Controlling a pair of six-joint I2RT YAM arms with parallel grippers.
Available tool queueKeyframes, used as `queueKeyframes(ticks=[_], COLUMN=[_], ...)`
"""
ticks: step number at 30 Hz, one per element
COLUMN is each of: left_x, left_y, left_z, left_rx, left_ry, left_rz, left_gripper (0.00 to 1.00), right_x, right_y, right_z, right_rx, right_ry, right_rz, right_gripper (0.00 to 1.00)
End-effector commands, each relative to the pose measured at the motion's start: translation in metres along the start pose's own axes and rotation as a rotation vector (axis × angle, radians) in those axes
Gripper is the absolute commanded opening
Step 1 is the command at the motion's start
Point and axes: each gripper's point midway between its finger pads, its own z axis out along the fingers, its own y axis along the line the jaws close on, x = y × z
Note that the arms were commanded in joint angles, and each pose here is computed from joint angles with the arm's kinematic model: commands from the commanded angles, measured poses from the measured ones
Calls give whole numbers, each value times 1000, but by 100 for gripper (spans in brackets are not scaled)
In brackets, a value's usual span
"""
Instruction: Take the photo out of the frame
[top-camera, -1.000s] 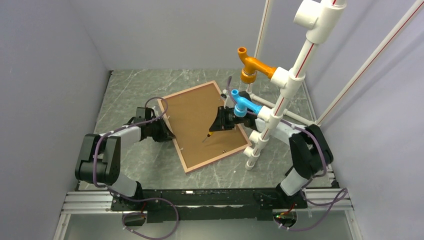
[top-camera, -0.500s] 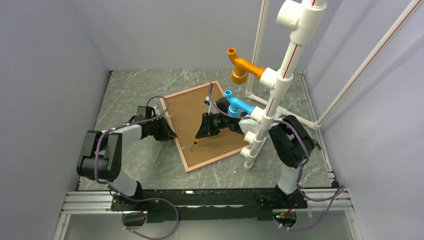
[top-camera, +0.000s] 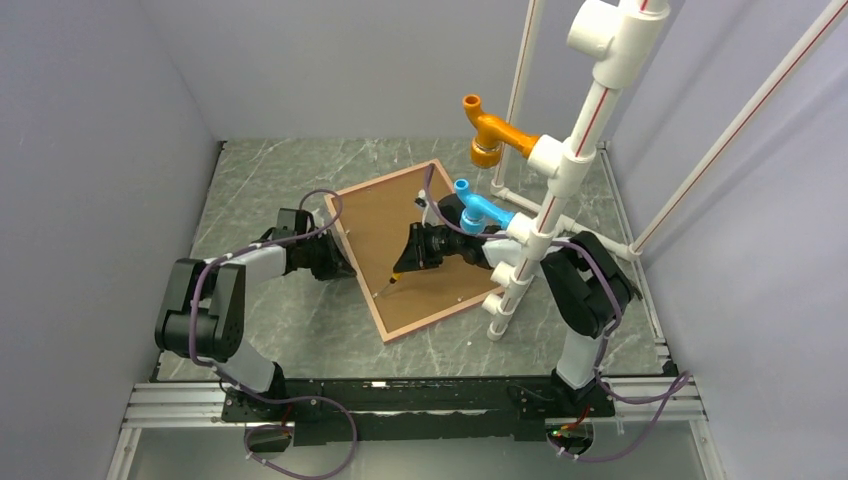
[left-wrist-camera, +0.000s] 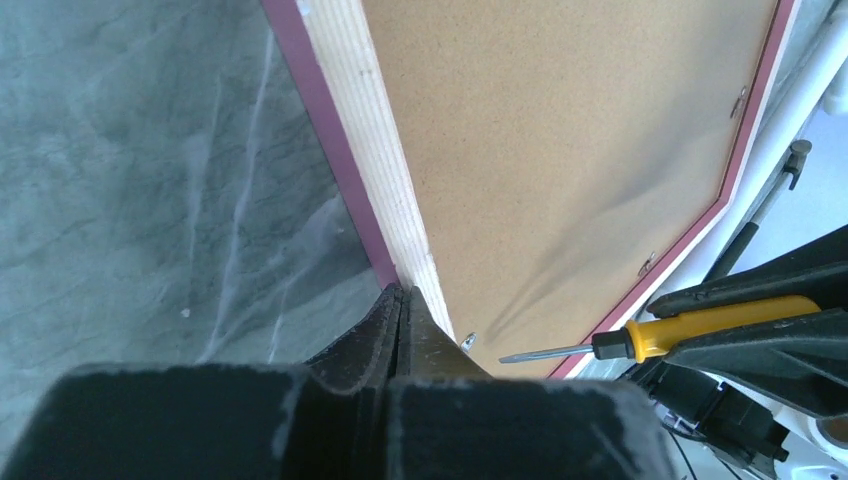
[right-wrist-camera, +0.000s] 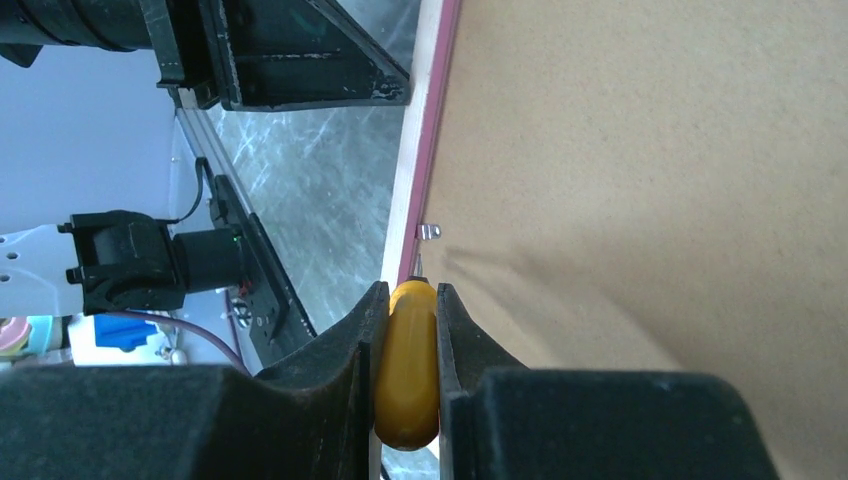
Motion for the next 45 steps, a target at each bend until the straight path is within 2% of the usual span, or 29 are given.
queueKeyframes(ticks=[1, 5, 8, 15, 26, 45], left_x=[-2, -2, -3, -7, -7, -2], left_y=[-11, -14, -19, -20, -22, -21], left_z=[1, 5, 10, 18, 21, 20], left_rx=[24, 31, 39, 31, 4, 9], left_ry=[11, 26, 47, 62, 63, 61], left_rz=[44, 58, 70, 56, 54, 55], left_gripper=[0, 0, 0, 0, 0, 0], right_x=[-28, -37, -38, -50, -38, -14], right_y=[9, -4, -8, -1, -14, -14], right_z=[-31, -45, -42, -30, 0, 16], right_rx=[-39, -46, -57, -151, -120, -90], right_ry=[-104, -79, -16, 7, 93, 151], right_rz=[-31, -44, -79, -121, -118, -114], right_gripper=[0, 0, 0, 0, 0, 0])
